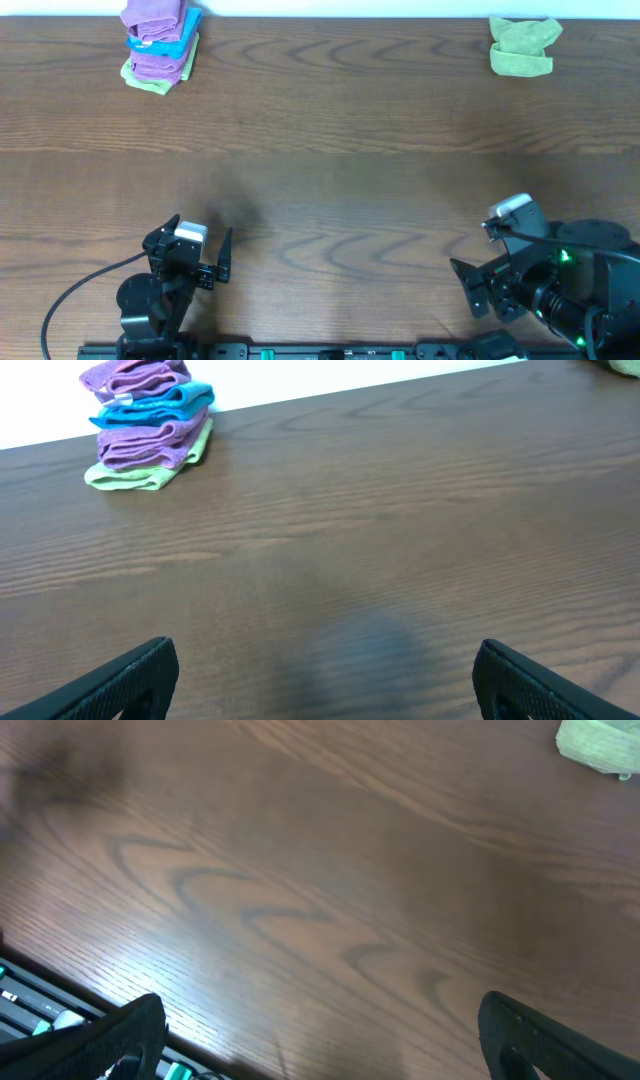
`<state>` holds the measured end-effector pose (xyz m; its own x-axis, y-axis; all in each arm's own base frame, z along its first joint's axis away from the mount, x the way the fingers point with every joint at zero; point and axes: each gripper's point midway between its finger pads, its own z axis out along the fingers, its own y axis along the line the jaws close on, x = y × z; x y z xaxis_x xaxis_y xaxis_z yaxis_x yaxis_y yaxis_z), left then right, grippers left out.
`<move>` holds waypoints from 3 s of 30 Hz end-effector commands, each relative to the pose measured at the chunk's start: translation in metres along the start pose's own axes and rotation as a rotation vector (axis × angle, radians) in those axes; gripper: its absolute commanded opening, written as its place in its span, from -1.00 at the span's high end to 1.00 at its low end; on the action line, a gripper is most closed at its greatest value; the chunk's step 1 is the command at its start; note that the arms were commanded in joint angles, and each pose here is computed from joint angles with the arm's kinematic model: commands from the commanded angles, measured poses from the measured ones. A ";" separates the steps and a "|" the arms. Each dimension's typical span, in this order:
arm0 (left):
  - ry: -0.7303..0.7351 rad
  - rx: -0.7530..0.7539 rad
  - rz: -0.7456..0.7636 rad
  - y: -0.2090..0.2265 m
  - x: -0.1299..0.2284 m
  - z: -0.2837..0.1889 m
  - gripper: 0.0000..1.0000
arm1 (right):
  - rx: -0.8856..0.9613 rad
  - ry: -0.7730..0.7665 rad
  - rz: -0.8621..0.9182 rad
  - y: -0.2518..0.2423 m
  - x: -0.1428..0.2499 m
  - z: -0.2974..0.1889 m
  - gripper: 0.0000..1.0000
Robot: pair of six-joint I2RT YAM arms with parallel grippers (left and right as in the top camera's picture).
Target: Fold the cloth
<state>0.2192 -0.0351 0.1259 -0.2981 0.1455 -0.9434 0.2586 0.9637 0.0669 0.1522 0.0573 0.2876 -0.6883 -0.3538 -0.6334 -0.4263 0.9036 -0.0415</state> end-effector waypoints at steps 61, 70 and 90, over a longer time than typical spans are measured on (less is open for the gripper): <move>0.011 0.004 -0.006 -0.001 0.008 0.003 -0.91 | 0.235 -0.268 0.116 -0.040 0.120 0.178 -0.99; 0.011 0.004 -0.006 -0.001 0.008 0.003 -0.90 | 0.235 -0.268 0.116 -0.040 0.120 0.178 -0.98; 0.011 0.004 -0.006 -0.001 0.008 0.003 -0.90 | 0.236 -0.268 0.116 -0.040 0.120 0.178 -0.99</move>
<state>0.2195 -0.0351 0.1264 -0.2952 0.1456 -0.9443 0.2584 0.9637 0.0679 0.1909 0.0262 0.0767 -0.5318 -0.2087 -0.8207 -0.2099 0.9714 -0.1110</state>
